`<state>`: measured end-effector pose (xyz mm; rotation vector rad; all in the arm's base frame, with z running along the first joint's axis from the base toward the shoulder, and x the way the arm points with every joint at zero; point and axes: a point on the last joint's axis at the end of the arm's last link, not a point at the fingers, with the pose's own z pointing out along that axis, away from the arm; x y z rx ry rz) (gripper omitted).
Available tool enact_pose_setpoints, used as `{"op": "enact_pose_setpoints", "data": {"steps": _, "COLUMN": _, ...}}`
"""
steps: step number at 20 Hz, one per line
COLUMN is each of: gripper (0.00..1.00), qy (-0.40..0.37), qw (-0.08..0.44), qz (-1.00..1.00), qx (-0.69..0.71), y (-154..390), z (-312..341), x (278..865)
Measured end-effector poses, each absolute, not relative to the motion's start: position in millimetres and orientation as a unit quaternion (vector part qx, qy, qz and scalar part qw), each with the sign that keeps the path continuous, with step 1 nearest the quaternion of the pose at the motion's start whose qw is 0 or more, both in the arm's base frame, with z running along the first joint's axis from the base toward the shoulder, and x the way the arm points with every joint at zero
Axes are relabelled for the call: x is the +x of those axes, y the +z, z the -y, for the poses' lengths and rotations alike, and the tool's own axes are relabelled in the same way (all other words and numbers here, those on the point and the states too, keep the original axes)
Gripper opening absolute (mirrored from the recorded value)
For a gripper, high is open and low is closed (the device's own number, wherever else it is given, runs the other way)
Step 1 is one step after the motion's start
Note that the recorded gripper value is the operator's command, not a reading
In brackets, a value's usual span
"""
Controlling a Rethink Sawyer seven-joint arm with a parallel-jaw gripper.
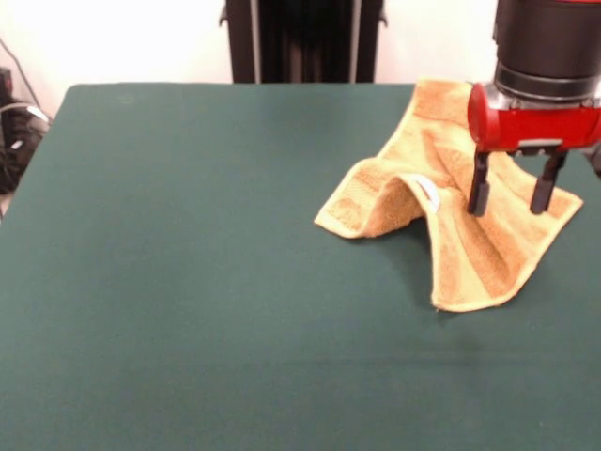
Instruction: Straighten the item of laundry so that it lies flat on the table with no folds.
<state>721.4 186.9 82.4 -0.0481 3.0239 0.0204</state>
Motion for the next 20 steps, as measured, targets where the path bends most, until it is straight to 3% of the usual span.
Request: {"op": "enact_pose_setpoints", "data": {"steps": 20, "gripper": 1.00, "qy": 0.022, "qw": 0.056, "qz": -0.998, "qx": -0.006, "y": 98, "z": -169, "x": 731}}
